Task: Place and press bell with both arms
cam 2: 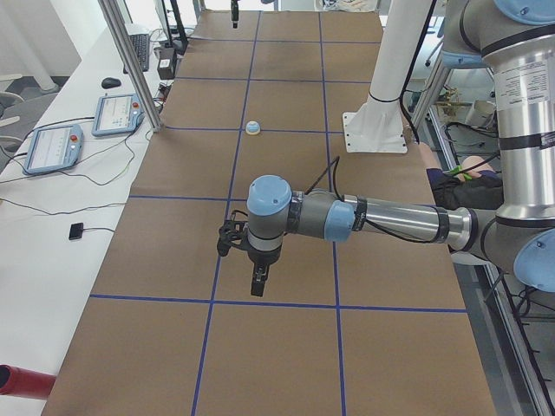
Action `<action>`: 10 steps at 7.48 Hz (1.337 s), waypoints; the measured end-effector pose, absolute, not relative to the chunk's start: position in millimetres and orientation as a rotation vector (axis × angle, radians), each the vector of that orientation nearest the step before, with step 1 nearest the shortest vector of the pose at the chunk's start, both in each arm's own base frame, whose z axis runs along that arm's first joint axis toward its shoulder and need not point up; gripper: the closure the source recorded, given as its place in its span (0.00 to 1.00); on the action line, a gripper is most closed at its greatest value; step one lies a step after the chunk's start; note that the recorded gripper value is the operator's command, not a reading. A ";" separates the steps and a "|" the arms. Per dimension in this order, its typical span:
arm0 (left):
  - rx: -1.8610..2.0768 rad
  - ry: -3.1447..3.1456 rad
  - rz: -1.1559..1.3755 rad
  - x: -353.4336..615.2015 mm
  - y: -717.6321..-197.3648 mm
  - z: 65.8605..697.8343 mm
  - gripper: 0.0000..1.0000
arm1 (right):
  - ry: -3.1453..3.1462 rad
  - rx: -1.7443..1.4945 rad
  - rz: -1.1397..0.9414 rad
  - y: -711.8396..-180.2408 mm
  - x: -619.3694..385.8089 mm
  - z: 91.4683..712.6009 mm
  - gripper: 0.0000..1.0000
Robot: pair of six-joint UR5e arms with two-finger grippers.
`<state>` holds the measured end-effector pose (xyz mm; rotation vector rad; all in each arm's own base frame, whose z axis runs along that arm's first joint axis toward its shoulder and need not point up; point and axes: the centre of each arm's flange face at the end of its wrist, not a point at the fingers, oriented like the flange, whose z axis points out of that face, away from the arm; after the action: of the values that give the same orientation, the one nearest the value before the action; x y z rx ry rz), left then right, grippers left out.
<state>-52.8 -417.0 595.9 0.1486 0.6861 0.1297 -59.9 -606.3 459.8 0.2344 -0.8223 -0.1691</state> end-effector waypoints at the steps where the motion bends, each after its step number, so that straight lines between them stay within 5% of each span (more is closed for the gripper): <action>1: 0.149 0.698 0.147 -52.1 -413.7 596.9 0.00 | -0.812 0.233 -0.176 -578.6 -22.1 497.3 0.01; 5: 0.115 0.793 0.125 -51.8 -397.2 611.8 0.00 | -0.776 0.210 -0.145 -480.0 72.6 596.0 0.01; 10: 0.177 0.791 0.080 -78.4 -392.4 606.7 0.00 | -0.774 0.128 -0.079 -469.6 81.4 568.5 0.00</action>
<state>-78.4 -392.4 606.7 0.1767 0.7909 0.0802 81.4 -469.6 568.5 0.1278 -0.7737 -0.0794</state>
